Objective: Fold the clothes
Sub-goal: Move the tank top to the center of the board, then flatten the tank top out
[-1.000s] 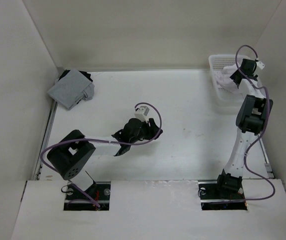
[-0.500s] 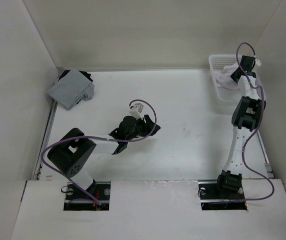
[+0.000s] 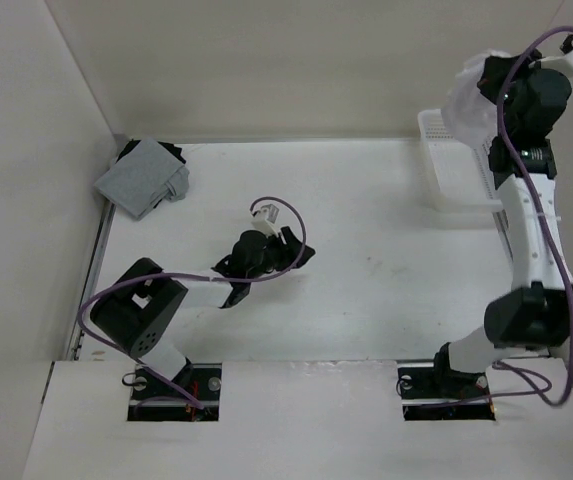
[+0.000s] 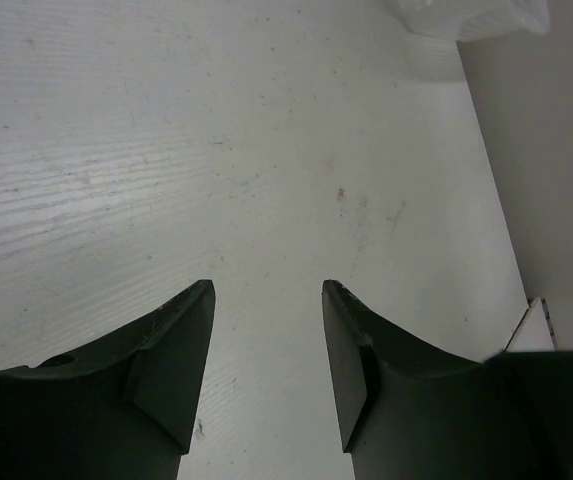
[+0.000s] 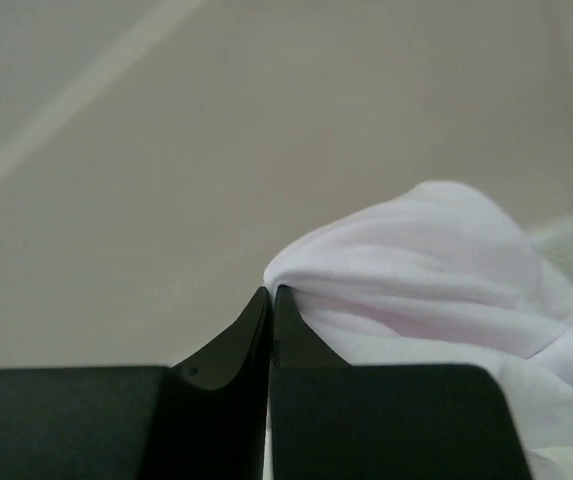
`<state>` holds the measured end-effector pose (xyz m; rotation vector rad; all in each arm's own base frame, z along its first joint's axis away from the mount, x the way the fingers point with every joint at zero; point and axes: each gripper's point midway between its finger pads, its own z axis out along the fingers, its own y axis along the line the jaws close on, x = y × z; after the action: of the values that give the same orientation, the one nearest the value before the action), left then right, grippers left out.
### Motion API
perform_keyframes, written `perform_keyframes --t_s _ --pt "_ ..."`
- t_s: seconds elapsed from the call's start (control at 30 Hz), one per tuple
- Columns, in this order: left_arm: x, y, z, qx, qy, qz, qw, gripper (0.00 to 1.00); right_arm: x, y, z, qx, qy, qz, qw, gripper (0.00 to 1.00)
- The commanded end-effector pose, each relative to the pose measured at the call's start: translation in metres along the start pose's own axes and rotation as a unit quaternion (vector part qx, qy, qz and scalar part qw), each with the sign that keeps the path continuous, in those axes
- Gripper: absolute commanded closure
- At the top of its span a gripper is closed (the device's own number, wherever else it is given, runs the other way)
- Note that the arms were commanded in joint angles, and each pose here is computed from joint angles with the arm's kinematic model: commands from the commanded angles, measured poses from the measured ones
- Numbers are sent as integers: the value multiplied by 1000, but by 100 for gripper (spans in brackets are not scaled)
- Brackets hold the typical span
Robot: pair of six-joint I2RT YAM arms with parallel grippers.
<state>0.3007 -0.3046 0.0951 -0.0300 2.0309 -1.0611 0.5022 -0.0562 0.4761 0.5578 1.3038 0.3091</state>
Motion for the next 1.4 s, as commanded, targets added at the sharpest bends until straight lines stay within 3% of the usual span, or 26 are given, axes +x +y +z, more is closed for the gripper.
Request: perform_keyframes --t_s 0.0,0.1,0.2,0.23,0.3,0.4,0.5,0.6,0.7,0.77,0.9,0.97,1.1,1.37 --pt "-49 -21 -26 32 -67 -16 997 55 -30 100 -61 -130 -12 23 991 99" --pt "-70 -17 -43 18 -98 -28 995 55 -17 141 -106 -181 21 36 983 95" --pt "-87 0 -60 -13 -123 -44 991 54 58 148 -148 -197 105 64 973 86" --pt "-90 6 -65 -22 -127 -50 990 54 84 143 -159 -195 130 70 970 82" --pt "-96 28 -79 -52 -141 -67 986 54 172 121 -188 -184 195 86 960 62" --pt "-93 73 -109 -118 -153 -90 977 54 272 69 -212 -130 291 77 945 58" --pt "-79 102 -124 -163 -147 -105 970 54 311 37 -233 -106 334 53 935 49" --pt "-62 111 -123 -183 -122 -96 971 55 333 4 -256 -80 362 31 928 48" --pt "-50 107 -114 -183 -96 -77 975 57 353 -9 -297 -79 414 8 907 62" --pt "-43 98 -108 -175 -81 -60 979 64 368 -6 -333 -95 456 -16 885 73" --pt "-14 69 -102 -150 -35 -14 988 75 390 -4 -388 -108 505 -61 854 70" --pt "12 43 -99 -121 7 30 992 75 392 -17 -389 -87 491 -73 864 61" --pt "58 7 -100 -102 57 133 984 72 380 -37 -354 -37 441 -45 896 60" --pt "111 -22 -89 -124 87 325 934 63 370 -42 -325 -39 406 8 913 60"
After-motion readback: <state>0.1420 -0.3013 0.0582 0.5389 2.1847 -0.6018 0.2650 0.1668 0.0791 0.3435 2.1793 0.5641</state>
